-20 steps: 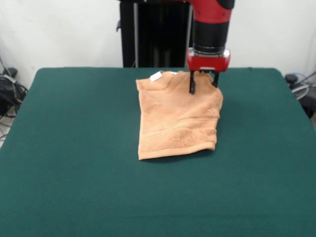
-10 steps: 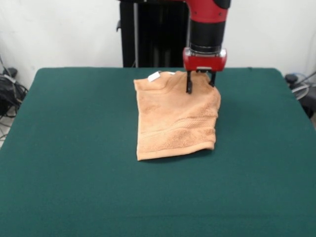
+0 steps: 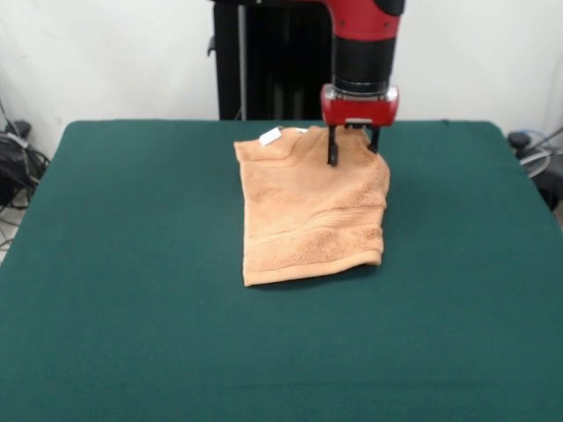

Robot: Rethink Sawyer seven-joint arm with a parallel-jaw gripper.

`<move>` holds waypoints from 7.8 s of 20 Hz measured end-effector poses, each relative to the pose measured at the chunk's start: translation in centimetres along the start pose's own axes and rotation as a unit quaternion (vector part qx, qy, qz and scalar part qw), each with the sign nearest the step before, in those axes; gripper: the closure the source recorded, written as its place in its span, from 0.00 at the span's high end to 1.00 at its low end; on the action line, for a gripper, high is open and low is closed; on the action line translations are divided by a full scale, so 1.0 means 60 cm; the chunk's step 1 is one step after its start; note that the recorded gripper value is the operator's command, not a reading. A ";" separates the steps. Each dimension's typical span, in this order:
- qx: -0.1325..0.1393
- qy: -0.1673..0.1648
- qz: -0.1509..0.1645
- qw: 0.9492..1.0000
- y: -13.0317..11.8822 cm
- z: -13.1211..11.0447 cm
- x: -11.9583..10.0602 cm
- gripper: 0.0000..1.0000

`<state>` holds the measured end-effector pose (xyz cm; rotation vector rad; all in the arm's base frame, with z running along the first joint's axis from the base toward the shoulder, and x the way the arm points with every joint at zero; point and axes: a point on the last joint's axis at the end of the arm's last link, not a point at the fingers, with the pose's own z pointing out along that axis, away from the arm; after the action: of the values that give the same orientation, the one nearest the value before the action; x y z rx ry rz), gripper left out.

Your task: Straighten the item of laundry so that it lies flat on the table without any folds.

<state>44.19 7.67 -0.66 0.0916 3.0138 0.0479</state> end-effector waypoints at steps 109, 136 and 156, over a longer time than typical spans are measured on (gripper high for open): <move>0.000 -0.012 0.000 1.000 -0.002 0.010 0.045 1.00; 0.007 -0.030 0.015 0.999 -0.032 -0.007 0.019 0.00; 0.003 -0.041 0.006 0.999 -0.104 0.008 -0.016 0.00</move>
<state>44.84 1.40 -1.27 0.1106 2.9326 0.0343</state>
